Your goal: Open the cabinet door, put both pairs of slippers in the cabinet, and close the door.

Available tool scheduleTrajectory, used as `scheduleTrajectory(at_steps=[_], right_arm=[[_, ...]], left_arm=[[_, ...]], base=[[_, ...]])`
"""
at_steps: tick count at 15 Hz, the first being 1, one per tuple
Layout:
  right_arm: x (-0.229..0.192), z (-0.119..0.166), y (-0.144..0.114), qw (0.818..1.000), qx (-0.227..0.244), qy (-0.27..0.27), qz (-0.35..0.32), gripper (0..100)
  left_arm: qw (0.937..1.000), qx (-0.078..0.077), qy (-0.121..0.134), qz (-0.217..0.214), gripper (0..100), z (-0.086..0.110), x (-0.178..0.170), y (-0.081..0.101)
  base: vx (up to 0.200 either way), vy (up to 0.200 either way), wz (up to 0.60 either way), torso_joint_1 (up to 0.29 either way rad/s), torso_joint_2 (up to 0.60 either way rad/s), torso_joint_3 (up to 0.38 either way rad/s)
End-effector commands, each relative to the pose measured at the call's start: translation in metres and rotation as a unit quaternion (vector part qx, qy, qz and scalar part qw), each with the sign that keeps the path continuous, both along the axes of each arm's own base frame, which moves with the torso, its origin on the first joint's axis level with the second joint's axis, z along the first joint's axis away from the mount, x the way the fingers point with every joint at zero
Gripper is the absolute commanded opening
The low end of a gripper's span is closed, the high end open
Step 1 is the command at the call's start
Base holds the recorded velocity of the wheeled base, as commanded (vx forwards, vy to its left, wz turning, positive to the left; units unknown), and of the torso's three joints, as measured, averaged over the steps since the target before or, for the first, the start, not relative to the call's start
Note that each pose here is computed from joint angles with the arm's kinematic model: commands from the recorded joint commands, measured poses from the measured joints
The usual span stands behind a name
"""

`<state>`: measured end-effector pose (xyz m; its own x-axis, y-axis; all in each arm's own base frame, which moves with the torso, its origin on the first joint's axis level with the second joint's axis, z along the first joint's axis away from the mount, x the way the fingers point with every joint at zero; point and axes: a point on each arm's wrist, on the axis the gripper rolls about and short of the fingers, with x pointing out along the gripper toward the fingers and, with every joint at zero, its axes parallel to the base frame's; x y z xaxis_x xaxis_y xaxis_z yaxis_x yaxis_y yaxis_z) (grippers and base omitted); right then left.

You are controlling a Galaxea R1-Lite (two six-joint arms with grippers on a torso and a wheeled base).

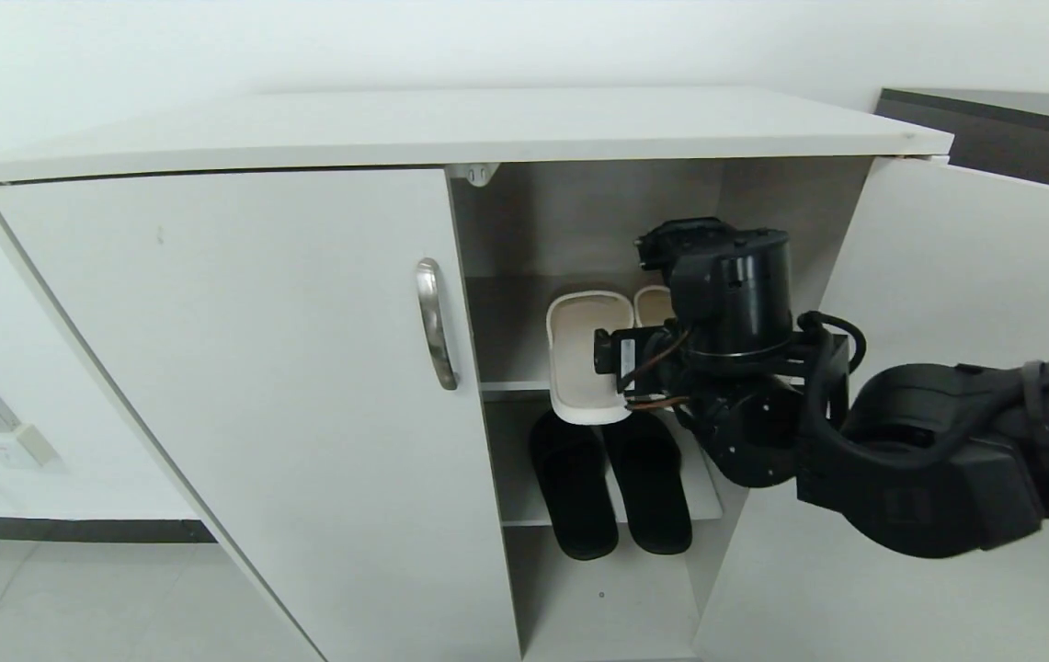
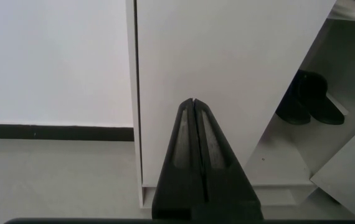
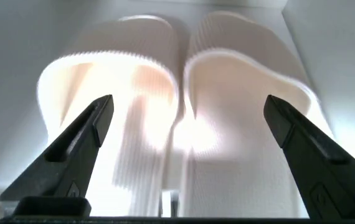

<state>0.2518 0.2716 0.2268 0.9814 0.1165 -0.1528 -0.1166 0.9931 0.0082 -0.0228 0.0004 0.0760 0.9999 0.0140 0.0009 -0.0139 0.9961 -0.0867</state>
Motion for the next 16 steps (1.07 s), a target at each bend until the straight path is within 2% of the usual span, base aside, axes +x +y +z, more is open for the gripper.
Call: scheduleTrajectory(at_steps=[1, 2, 15, 16], right_arm=[[-0.024, 0.0, -0.009, 1.0, 0.006, -0.005, 0.019, 100], [-0.027, -0.003, -0.009, 1.0, 0.009, -0.008, 0.022, 0], [-0.041, -0.017, -0.008, 0.999, 0.011, -0.008, 0.041, 0], [-0.041, -0.019, -0.008, 0.999, 0.009, -0.007, 0.041, 0]], left_arm=[[1.0, 0.0, 0.0, 0.0, 0, 0.0, 0.0, 0.0], [1.0, 0.0, 0.0, 0.0, 0, 0.0, 0.0, 0.0], [1.0, 0.0, 0.0, 0.0, 0, 0.0, 0.0, 0.0], [1.0, 0.0, 0.0, 0.0, 0, 0.0, 0.0, 0.0]], base=[[0.0, 0.0, 0.0, 0.0, 0.0, 0.0], [0.0, 0.0, 0.0, 0.0, 0.0, 0.0], [0.0, 0.0, 0.0, 0.0, 0.0, 0.0], [-0.2, 0.0, 0.0, 0.002, 0.0, -0.007]])
